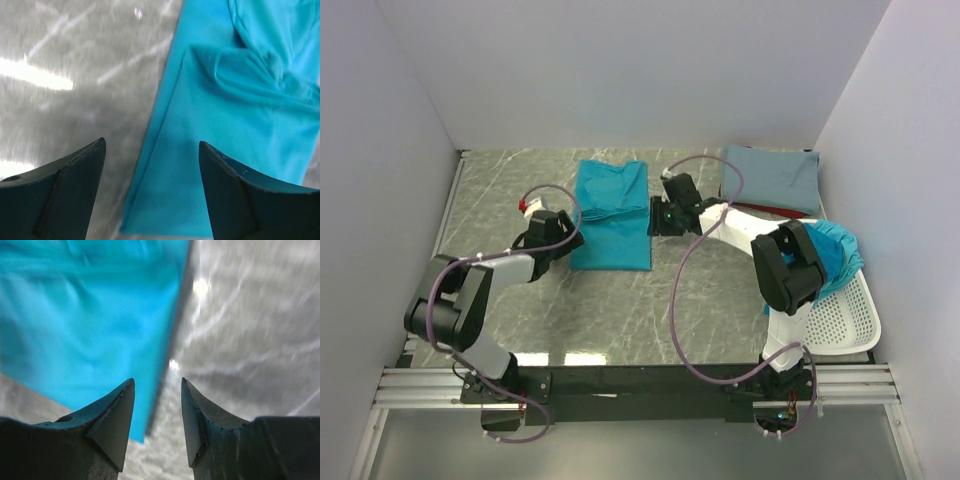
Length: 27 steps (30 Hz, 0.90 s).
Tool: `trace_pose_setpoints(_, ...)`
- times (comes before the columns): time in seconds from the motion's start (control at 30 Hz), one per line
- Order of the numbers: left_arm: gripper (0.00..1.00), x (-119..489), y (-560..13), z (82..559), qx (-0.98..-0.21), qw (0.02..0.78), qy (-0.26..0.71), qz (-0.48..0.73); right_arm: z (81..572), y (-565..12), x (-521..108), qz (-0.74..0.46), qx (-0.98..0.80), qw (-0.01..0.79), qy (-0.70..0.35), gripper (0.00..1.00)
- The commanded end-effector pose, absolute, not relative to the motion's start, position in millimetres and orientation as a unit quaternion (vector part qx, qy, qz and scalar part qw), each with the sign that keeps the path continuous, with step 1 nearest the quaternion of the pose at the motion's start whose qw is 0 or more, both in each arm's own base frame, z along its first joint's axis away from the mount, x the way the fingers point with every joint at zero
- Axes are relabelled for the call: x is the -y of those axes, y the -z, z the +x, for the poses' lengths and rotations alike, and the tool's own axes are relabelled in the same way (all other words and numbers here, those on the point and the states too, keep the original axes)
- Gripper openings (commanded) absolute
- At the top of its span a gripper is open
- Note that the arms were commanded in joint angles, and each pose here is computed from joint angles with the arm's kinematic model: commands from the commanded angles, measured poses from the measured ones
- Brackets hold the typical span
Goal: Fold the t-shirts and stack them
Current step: Fold the tshirt
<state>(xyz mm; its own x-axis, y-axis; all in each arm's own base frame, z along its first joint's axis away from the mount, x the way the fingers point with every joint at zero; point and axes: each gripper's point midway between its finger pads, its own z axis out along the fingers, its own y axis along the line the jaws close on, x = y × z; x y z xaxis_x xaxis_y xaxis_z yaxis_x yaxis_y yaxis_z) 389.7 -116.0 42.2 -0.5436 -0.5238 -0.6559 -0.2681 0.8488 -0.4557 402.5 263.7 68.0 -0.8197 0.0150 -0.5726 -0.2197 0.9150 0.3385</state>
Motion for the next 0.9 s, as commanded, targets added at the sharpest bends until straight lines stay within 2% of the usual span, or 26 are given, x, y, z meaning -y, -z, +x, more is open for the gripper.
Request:
trace_pose_setpoints(0.0, 0.8, 130, -71, 386, -0.843, 0.455, 0.183, -0.219, 391, -90, -277, -0.061, -0.914, 0.326, -0.232, 0.49)
trace_pose_setpoints(0.37, 0.78, 121, -46, 341, -0.854, 0.44, 0.151, -0.233, 331, -62, -284, -0.066, -0.92, 0.299, -0.243, 0.49)
trace_pose_setpoints(0.87, 0.72, 123, -38, 309, -0.86, 0.429, 0.15, -0.233, 315, -42, -279, -0.06, -0.928, 0.29, -0.226, 0.49)
